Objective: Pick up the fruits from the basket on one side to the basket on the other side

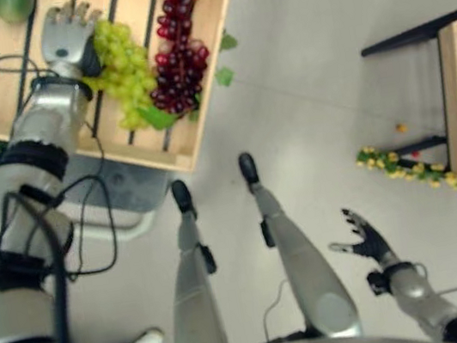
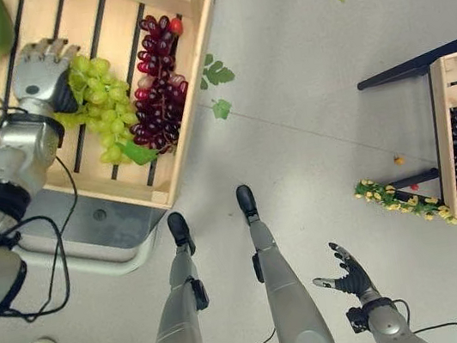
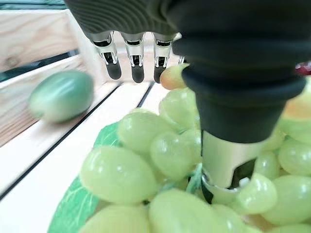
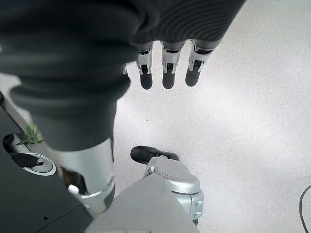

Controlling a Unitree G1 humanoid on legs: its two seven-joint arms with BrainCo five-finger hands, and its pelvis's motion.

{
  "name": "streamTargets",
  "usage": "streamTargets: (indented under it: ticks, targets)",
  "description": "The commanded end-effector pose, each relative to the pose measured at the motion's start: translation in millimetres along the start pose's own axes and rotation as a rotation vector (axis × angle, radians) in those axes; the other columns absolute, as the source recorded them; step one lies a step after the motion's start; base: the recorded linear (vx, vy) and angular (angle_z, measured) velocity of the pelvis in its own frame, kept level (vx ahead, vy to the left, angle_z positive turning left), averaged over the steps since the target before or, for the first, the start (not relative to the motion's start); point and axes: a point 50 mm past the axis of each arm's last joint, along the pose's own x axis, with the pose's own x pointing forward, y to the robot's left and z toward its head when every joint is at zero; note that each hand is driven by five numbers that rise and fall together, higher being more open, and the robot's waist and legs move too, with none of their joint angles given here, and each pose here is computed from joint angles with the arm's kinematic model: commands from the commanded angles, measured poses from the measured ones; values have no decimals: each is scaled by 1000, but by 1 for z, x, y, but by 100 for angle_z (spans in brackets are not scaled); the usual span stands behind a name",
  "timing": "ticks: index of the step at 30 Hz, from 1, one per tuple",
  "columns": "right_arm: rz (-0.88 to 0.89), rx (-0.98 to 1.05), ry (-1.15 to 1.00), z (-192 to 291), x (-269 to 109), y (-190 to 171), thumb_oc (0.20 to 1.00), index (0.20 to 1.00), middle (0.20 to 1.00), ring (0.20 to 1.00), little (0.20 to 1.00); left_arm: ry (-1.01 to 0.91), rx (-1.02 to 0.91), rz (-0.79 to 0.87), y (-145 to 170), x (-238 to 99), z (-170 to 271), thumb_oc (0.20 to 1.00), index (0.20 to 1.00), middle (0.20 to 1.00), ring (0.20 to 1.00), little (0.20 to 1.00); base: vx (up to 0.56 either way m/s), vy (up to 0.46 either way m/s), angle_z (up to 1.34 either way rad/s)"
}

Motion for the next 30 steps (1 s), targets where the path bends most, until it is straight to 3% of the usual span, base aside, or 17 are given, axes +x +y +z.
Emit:
streamTargets:
  ticks: [1, 6, 7, 8, 9, 30]
  targets:
    - [-25, 14, 33, -13, -18, -10, 1000, 1000, 1000, 1000, 1000, 44, 11, -123, -26, -13, -12, 1000, 1000, 1000, 1000, 1000, 0, 0, 0]
    - [-17, 13, 16, -9, -16, -10, 1000, 1000, 1000, 1000, 1000, 48, 11, -131, -30, -16, -13, 1000, 1000, 1000, 1000, 1000, 0, 0, 0]
    - [-15, 13, 12, -8, -16, -9, 1000, 1000, 1000, 1000, 1000, 55, 9, -128, -31, -16, -14, 501, 501, 501, 501, 501, 0, 0, 0]
    - [-14, 12, 8, -7, -16, -9, 1000, 1000, 1000, 1000, 1000, 56, 5, -126, -31, -16, -14, 269, 269, 269, 269, 269, 0, 0, 0]
    - [-16, 12, 6, -7, -16, -10, 1000, 1000, 1000, 1000, 1000, 65, -9, -126, -32, -18, -16, 200, 200, 200, 200, 200, 0, 0, 0]
    - [-36, 0, -49, 4, -14, -16, 1000, 1000, 1000, 1000, 1000, 55, -72, -102, -36, -22, -12, 200, 200, 200, 200, 200, 0, 2, 0]
